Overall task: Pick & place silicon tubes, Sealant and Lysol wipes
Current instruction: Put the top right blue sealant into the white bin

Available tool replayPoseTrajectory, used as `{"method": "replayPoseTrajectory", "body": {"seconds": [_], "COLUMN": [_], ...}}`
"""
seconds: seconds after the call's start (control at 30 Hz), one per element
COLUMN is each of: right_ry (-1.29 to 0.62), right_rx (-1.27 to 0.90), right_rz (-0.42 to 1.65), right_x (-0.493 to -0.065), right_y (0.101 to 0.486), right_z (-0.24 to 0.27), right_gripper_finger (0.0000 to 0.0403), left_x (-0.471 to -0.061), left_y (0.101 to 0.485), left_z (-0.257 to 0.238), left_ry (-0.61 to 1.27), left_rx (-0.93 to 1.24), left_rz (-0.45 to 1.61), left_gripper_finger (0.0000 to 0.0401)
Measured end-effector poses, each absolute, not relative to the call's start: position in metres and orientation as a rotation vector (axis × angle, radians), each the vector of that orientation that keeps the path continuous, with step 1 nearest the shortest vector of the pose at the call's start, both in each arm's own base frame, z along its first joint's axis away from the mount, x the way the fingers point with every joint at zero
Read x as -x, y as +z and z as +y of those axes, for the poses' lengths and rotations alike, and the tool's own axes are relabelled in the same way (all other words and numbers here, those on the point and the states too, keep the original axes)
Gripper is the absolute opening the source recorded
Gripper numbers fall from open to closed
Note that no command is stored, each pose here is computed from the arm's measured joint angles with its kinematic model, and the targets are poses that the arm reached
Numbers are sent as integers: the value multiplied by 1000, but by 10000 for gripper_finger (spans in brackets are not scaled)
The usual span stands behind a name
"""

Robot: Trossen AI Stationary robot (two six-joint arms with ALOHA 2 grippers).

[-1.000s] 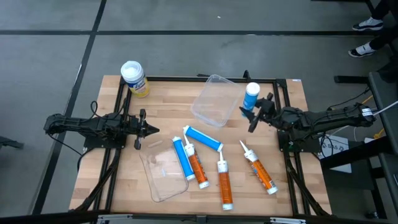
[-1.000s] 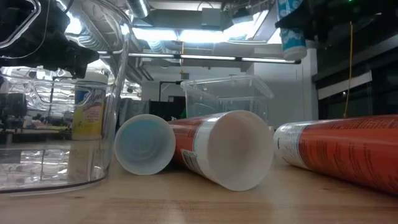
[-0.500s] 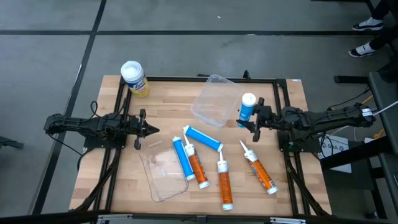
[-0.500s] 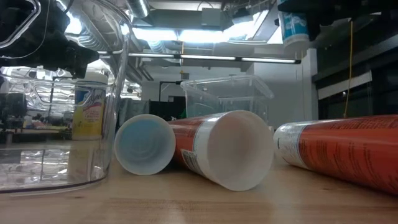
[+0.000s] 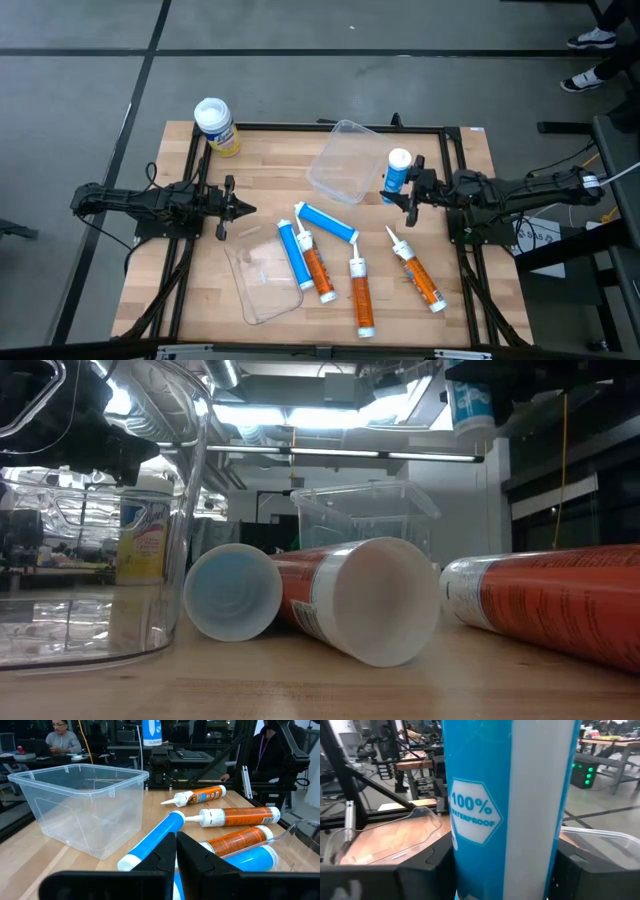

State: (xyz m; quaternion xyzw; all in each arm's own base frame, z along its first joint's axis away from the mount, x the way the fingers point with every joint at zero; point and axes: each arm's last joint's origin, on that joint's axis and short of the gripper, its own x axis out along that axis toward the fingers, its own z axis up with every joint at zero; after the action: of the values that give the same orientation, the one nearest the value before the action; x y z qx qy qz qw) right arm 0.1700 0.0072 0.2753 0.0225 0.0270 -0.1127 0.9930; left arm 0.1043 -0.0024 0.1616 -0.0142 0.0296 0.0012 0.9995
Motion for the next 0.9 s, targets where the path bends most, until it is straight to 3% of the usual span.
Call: {"method": "replayPoseTrajectory", "body": {"seconds": [0.4, 0.9], "right_ry": [-347, -439], "right_rx": [109, 274], "right_rz": [207, 505], "right_x": [-188, -244], "right_y": [338, 404], "right_z": [-7, -30], "right_gripper_finger": [214, 214], "left_x": [-104, -104], "left_y": [162, 162], "left_z": [-2, -2], "left_ry": [2, 2], "left_rx": [28, 28], "left_rz": [59, 59], "left_gripper_finger": [11, 10]}}
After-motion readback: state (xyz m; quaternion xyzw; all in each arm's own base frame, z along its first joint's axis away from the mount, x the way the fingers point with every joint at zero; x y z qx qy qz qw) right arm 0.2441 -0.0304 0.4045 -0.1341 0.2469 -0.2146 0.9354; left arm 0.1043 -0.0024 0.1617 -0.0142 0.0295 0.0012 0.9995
